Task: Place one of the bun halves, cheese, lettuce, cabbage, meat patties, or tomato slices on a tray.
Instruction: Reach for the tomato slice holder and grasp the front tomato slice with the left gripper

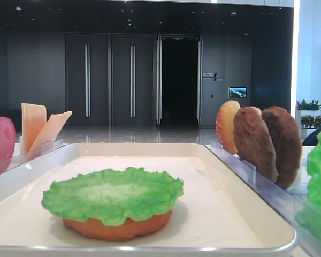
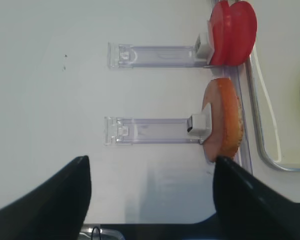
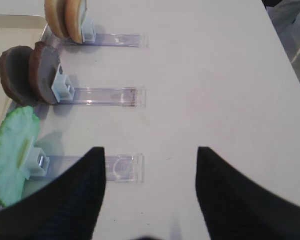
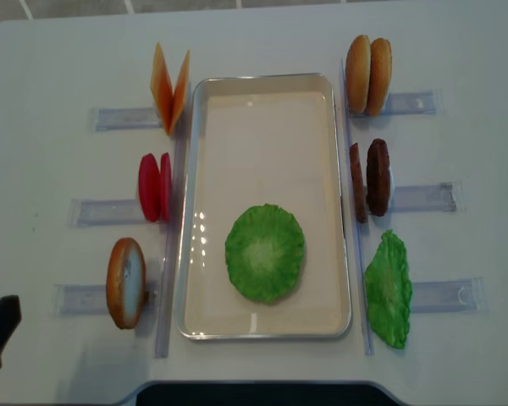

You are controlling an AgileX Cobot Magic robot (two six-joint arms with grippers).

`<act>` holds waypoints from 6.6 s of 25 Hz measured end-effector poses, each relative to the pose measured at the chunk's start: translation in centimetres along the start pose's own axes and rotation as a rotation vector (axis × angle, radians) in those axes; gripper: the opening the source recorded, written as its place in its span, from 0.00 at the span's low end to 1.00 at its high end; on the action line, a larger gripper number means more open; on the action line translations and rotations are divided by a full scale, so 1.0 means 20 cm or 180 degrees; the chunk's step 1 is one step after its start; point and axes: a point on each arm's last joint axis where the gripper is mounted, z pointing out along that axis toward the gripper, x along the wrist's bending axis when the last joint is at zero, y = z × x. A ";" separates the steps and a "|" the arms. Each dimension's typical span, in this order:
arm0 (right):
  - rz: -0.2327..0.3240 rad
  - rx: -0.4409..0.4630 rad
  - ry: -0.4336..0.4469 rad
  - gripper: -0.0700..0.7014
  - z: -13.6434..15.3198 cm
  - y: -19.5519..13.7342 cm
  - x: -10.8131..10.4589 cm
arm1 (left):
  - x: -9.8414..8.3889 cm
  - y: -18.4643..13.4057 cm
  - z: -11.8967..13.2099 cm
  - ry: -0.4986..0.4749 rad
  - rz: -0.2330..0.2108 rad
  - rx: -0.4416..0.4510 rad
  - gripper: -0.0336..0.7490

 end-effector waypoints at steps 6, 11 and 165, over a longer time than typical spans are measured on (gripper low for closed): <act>0.0000 0.0000 0.0000 0.63 0.00 0.00 0.00 | -0.01 0.22 0.07 0.0012 -0.0015 0.0501 0.78; 0.0000 -0.0002 0.0000 0.63 0.00 0.00 0.00 | -0.01 0.44 0.18 0.0024 -0.0012 0.0950 0.78; 0.0001 -0.0007 0.0002 0.63 0.00 0.00 0.00 | -0.82 0.74 1.30 0.0082 0.0623 0.2498 0.13</act>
